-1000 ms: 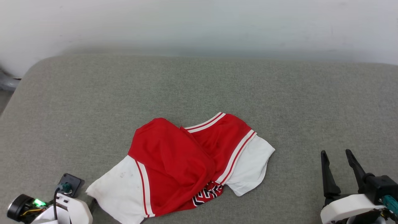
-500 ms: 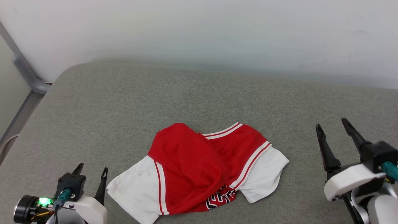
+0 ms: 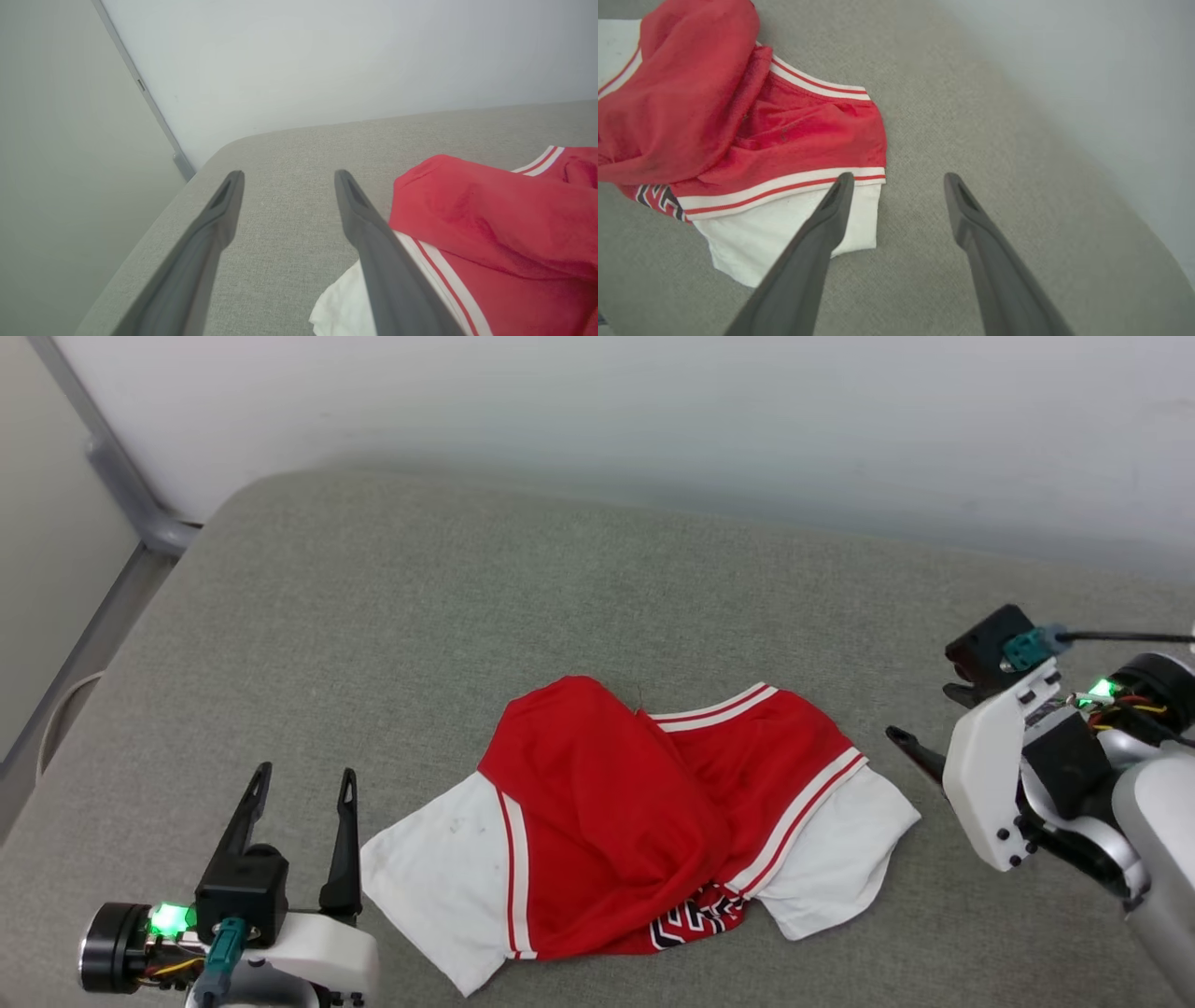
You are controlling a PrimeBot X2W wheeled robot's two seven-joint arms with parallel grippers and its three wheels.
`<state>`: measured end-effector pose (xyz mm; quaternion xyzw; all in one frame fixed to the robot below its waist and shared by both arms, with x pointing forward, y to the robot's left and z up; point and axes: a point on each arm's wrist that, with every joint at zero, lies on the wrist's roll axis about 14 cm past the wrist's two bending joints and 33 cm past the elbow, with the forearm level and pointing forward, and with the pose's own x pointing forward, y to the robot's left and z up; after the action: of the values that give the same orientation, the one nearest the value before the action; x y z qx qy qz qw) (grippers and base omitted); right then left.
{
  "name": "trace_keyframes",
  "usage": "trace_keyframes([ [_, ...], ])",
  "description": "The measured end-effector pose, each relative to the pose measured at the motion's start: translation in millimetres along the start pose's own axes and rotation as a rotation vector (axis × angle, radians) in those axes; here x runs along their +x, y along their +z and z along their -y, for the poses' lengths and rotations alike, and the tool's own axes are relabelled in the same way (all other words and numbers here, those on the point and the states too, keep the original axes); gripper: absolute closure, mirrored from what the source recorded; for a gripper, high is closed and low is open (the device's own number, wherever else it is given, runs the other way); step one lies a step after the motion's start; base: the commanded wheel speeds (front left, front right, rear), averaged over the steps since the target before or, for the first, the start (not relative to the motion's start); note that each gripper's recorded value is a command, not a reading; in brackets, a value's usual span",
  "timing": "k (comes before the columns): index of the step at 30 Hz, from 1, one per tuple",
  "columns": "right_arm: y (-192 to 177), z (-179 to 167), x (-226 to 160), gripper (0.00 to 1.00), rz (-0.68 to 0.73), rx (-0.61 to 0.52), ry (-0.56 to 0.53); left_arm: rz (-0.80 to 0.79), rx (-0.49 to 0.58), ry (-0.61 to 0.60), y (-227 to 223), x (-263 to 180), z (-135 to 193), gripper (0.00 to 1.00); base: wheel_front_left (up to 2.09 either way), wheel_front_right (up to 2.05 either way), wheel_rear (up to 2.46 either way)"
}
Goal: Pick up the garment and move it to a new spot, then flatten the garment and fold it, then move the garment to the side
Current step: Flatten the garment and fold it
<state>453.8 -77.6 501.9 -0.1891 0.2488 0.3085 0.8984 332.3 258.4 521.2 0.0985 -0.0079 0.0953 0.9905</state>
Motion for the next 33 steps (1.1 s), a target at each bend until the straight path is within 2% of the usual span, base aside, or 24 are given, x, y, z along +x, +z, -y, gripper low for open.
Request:
trace_keyframes([
  [2, -3.4, -0.2, 4.1, 0.0, -0.048, -0.02, 0.015, 0.002, -0.007, 0.008, -0.2, 0.7, 0.0, 0.0, 0.0, 0.0, 0.0],
  [3, -11.0, 0.9, 12.2, 0.0, -0.132, -0.033, 0.042, 0.005, -0.018, 0.024, -1.3, 2.3, -0.1, 0.0, 0.0, 0.0, 0.0],
  [6, -25.1, -4.6, 28.5, 0.0, -0.242, -0.035, 0.091, -0.005, -0.033, 0.035, -7.0, 4.6, 0.6, 0.0, 0.0, 0.0, 0.0],
  [15, -45.7, -11.5, 81.8, 0.0, -0.399, -0.096, 0.151, -0.028, -0.047, 0.073, -20.8, 19.0, -1.3, 0.0, 0.0, 0.0, 0.0],
  [20, -72.2, -24.8, 112.7, 0.0, -0.485, -0.115, 0.199, -0.051, -0.049, 0.084, -31.4, 27.8, -0.7, 0.0, 0.0, 0.0, 0.0],
  [26, -84.1, -36.7, 133.4, 0.0, -0.504, -0.116, 0.247, -0.073, -0.034, 0.106, -41.2, 31.7, -7.3, 0.0, 0.0, 0.0, 0.0],
  [27, -81.8, -36.3, 134.6, 0.79, -0.485, -0.104, 0.249, -0.071, -0.033, 0.108, -41.2, 32.5, -8.1, 0.0, 0.0, 0.0, 0.0],
  [28, -80.0, -36.5, 134.7, 1.0, -0.465, -0.094, 0.251, -0.069, -0.034, 0.109, -41.1, 33.3, -8.5, 0.0, 0.0, 0.0, 0.0],
  [33, -58.0, -37.2, 129.4, 1.0, -0.317, -0.058, 0.249, -0.053, -0.033, 0.103, -37.8, 32.3, -7.5, 0.0, 0.0, 0.0, 0.0],
])
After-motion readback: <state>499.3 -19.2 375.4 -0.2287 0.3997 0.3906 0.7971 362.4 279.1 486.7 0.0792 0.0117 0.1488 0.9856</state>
